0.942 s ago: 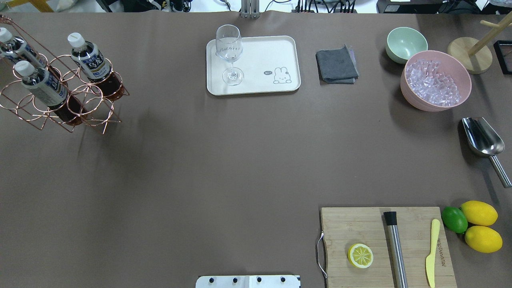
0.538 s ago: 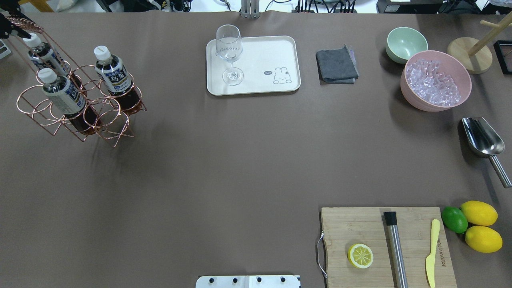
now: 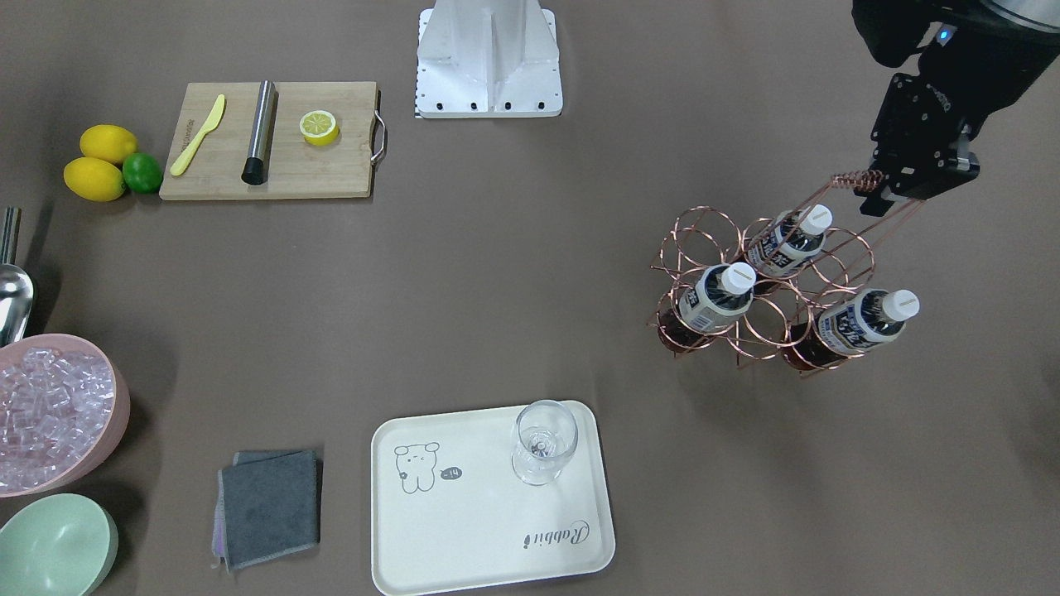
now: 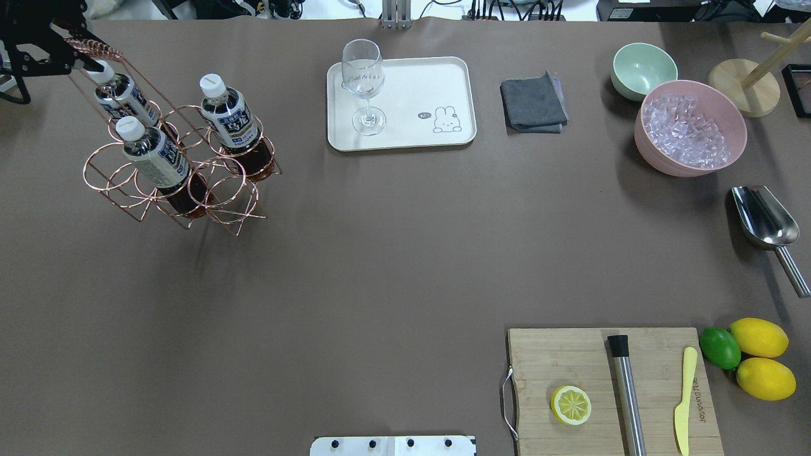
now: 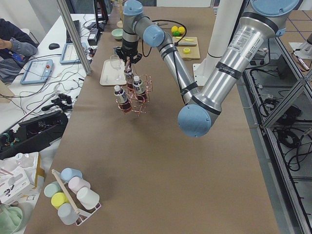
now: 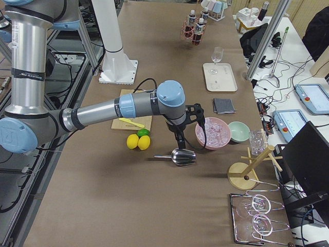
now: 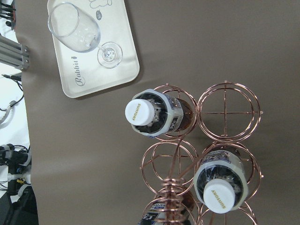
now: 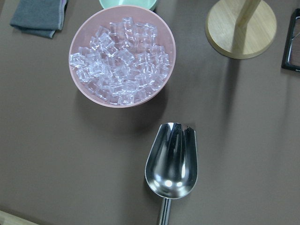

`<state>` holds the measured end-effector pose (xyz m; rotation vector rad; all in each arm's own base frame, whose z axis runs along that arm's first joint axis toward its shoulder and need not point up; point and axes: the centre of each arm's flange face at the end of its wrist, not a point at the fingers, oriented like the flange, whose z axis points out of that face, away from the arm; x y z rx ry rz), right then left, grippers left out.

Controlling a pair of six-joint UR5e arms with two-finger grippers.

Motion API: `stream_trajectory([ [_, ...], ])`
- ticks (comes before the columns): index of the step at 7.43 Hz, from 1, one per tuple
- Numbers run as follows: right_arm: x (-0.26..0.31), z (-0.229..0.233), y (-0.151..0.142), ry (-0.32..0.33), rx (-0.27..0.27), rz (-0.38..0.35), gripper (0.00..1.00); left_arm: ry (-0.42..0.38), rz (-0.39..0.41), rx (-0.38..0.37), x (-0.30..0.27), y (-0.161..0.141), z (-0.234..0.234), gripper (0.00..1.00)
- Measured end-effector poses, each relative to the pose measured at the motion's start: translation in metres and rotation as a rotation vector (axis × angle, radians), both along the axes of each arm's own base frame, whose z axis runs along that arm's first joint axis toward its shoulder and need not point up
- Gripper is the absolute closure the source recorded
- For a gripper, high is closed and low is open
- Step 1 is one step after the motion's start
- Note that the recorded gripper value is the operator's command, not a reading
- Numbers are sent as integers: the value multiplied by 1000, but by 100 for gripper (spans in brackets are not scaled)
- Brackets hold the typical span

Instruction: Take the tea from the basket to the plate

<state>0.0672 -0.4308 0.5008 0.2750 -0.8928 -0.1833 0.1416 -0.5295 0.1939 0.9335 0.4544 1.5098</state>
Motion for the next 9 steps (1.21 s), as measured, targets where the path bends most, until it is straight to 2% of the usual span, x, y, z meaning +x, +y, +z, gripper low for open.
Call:
stream_trajectory([
  [1,-8,-6,-2,-6,26,-19,0,19,-12,-8,8,3,-11,100],
  [4,-39,-22,-7,-45,142,-76,0,76,-88,-97,50,17,-53,100],
  [9,-74,-22,-13,-85,184,-79,0,134,-167,-216,151,68,-126,100],
])
